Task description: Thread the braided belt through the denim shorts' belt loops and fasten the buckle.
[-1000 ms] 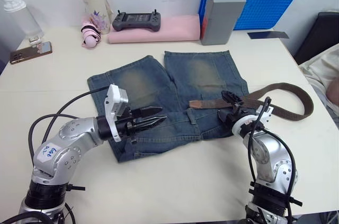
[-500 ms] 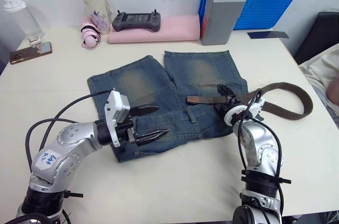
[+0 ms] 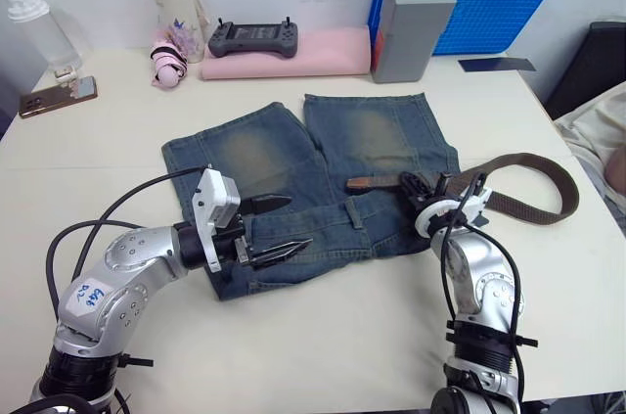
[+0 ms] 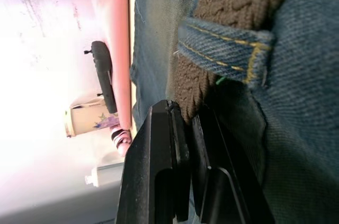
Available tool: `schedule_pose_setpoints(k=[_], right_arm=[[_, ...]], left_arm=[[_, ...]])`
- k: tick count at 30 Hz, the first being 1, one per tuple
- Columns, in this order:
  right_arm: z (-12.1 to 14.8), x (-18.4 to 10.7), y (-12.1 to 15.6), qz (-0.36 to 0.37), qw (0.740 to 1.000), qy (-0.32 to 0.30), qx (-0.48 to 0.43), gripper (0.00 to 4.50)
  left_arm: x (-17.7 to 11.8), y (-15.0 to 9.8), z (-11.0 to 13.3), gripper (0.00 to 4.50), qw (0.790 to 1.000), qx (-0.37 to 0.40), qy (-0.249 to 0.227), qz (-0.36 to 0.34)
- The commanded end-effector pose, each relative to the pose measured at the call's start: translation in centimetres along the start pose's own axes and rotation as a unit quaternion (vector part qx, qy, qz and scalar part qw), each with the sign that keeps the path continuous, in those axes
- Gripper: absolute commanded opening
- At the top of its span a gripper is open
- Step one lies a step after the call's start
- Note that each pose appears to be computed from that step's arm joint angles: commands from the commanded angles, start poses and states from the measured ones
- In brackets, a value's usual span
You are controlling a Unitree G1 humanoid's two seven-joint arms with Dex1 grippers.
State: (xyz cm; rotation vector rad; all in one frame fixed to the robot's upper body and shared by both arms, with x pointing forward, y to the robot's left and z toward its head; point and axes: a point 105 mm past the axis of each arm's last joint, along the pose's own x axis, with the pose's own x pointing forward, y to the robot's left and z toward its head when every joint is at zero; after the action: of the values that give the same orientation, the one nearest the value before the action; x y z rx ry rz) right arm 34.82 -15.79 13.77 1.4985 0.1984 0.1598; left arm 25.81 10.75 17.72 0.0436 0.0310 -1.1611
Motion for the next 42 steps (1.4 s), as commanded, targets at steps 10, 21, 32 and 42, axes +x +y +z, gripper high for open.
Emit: schedule_pose_setpoints(k=[10, 21, 32, 42], right_arm=[[1.2, -3.7, 3.9, 0.091, 0.987, 0.114, -0.072, 0.05], [1.6, -2.9, 2.1, 0.073, 0.974, 0.141, -0.164, 0.05], [1.4, -3.9, 4.7, 0.128, 0.948, 0.137, -0.258, 0.05], [-0.3, -4.8, 4.7, 0.129, 0.904, 0.124, -0.388, 0.05]], left_arm=[[0.2, -0.5, 0.7, 4.50, 1.000, 0.017, -0.010, -0.015], [-0.1, -0.3, 1.0, 4.50, 1.000, 0.021, -0.006, -0.011], [-0.4, -0.1, 1.2, 4.50, 1.000, 0.024, -0.004, -0.006], [-0.3, -0.1, 1.3, 4.50, 1.000, 0.023, -0.004, -0.007]])
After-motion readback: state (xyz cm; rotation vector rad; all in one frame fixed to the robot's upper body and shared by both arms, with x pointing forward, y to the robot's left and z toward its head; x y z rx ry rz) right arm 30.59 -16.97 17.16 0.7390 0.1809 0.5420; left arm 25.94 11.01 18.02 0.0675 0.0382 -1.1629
